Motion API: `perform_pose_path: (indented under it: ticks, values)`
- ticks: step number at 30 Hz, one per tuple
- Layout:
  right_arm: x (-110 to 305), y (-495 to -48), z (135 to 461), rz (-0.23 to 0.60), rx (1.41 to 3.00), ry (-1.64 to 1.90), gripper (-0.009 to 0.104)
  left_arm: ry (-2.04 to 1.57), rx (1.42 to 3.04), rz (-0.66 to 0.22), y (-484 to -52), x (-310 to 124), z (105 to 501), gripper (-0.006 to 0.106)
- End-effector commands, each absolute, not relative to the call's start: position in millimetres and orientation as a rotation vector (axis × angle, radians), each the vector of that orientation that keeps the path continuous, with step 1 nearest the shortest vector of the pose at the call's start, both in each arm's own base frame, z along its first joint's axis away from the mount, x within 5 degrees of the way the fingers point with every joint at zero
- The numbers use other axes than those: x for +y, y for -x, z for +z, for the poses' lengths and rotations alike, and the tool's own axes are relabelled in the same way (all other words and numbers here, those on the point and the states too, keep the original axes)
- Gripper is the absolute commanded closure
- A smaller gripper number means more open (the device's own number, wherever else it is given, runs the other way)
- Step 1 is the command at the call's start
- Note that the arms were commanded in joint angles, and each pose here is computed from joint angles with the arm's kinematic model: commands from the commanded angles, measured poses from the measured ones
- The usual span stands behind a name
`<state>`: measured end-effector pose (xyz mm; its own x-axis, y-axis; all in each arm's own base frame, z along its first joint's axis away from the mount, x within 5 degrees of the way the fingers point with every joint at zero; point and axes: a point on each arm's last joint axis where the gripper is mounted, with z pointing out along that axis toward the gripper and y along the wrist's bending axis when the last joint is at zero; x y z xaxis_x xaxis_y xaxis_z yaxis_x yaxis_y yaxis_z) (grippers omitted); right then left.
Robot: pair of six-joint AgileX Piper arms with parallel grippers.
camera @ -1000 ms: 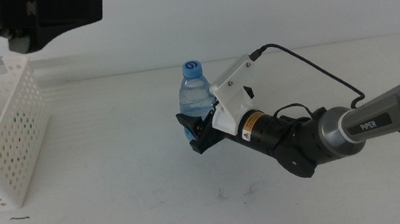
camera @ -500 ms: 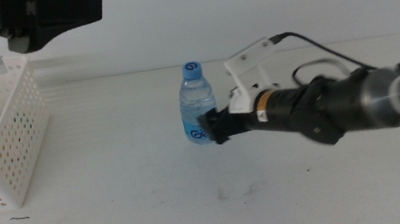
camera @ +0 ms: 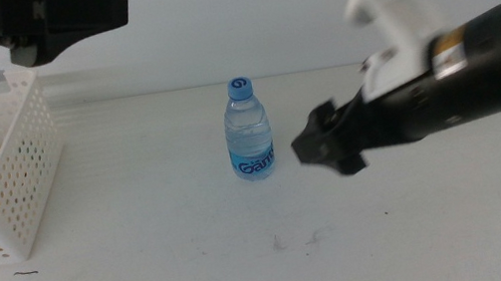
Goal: Use arms to grab the bottles and put them into the dustbin to the left of the table.
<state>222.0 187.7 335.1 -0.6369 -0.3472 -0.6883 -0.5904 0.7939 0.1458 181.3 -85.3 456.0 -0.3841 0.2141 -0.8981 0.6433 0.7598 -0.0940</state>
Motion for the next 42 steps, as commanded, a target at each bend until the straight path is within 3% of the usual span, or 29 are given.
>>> perform_pose_path:
  ticks: [1,7,14,16,19,20,24,29,32,35,38,42]
  values:
    - [180.9,-211.5,349.3,0.495,2.261,0.7,0.016,-0.641,1.94,-0.537,-181.2,-85.4,457.2,0.007]
    - [176.2,-202.9,361.0,0.544,2.229,0.673,0.016,-0.644,1.939,-0.535,-181.2,-85.4,457.2,0.007]
    - [176.2,-202.9,361.0,0.544,2.229,0.673,0.016,-0.643,1.939,-0.532,-181.2,-85.2,457.7,0.007]
    - [176.2,-202.9,361.0,0.544,2.229,0.673,0.016,-0.655,1.93,-0.436,-179.3,-79.6,457.9,0.007]
    - [176.2,-202.9,361.0,0.544,2.229,0.673,0.016,-0.696,1.895,-0.208,-170.0,-69.5,451.2,0.007]
    - [176.2,-202.9,361.0,0.544,2.229,0.673,0.016,-0.68,1.871,-0.2,-163.7,-69.9,447.0,0.007]
    - [176.2,-202.9,361.0,0.544,2.229,0.673,0.016,-0.463,1.792,-0.402,-145.4,-81.6,402.4,0.007]
    - [176.2,-202.9,361.0,0.544,2.229,0.673,0.016,-0.449,1.553,-0.486,-147.3,-99.0,318.8,0.007]
    - [176.2,-202.9,361.0,0.544,2.229,0.673,0.016,-0.449,1.528,-0.498,-149.7,-101.6,265.7,0.007]
    - [176.0,-203.0,361.0,0.541,2.228,0.674,0.016,-0.454,1.648,-0.5,-156.2,-105.9,230.6,0.007]
    - [176.2,-202.9,361.1,0.546,2.229,0.672,0.016,-0.41,1.749,-0.493,-167.3,-109.9,211.2,0.007]
    - [176.1,-202.9,361.0,0.543,2.229,0.673,0.016,-0.418,1.742,-0.477,-183.7,-120.2,200.3,0.007]
